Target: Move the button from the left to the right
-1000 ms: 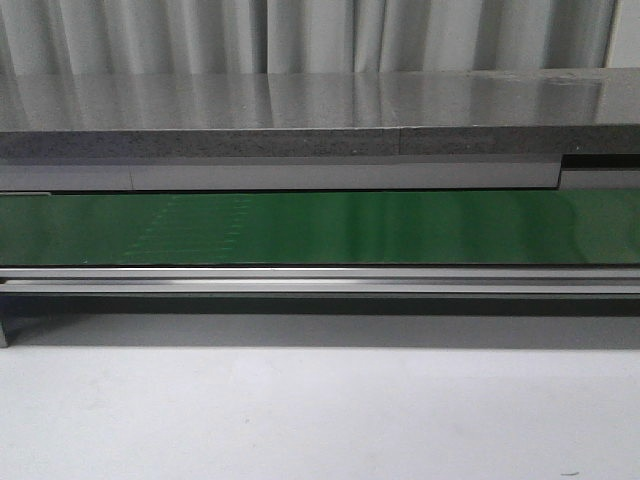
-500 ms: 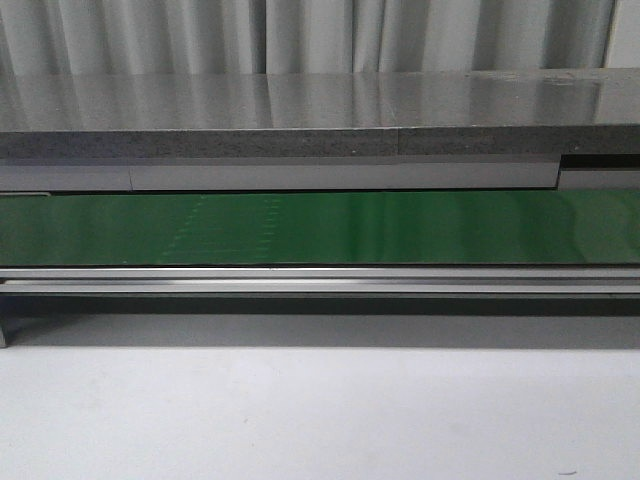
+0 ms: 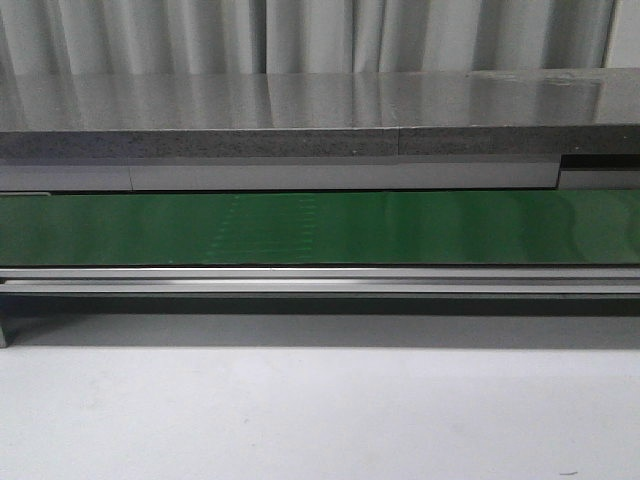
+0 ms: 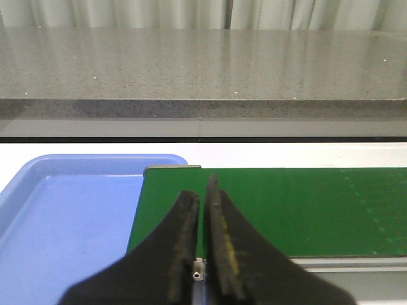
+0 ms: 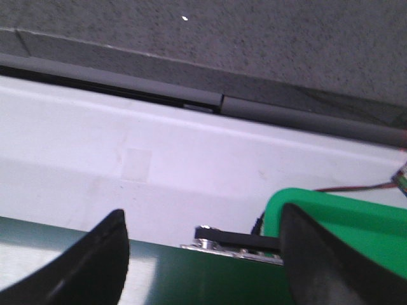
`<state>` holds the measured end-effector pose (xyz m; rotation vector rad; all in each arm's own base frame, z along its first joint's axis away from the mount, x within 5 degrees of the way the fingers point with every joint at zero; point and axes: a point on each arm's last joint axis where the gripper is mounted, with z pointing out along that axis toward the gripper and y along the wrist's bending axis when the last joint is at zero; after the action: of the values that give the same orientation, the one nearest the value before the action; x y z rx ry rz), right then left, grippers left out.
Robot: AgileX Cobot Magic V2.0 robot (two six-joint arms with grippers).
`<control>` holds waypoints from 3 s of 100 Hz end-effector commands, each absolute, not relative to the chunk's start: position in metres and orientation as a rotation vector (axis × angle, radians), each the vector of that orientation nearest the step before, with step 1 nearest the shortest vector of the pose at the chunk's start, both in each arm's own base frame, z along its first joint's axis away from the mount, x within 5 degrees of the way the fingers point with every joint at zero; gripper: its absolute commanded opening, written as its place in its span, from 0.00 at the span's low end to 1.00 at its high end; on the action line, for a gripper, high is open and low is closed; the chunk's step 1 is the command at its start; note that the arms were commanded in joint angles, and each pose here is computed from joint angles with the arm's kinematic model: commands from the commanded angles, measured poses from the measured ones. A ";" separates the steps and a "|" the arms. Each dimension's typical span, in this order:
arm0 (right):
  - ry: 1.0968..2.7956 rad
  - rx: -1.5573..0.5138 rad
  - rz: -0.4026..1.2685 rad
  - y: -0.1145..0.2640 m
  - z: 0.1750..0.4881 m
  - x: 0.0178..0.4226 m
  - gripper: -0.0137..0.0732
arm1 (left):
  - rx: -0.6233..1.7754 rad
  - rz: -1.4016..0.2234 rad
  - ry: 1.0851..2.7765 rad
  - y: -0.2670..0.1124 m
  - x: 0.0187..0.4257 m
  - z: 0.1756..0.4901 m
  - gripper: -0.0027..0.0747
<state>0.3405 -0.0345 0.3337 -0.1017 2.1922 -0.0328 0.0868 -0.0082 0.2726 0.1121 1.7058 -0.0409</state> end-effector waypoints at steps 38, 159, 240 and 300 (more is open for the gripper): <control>1.747 -0.107 -0.090 -0.001 0.350 0.228 0.70 | 0.089 -0.046 1.601 -0.008 0.088 0.290 0.04; 1.472 -0.097 -0.094 0.001 0.303 0.075 0.08 | 0.089 -0.046 1.601 -0.008 0.088 0.290 0.04; 1.471 -0.097 -0.094 0.001 0.303 0.075 0.08 | 0.089 -0.046 1.601 -0.008 0.088 0.290 0.04; 1.484 -0.124 -0.039 0.004 0.270 0.061 0.08 | 0.089 -0.046 1.601 -0.008 0.088 0.290 0.04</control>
<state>0.0634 0.0039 0.2672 -0.1295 1.5647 -0.0321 0.0868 -0.0082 0.2726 0.1121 1.7058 -0.0409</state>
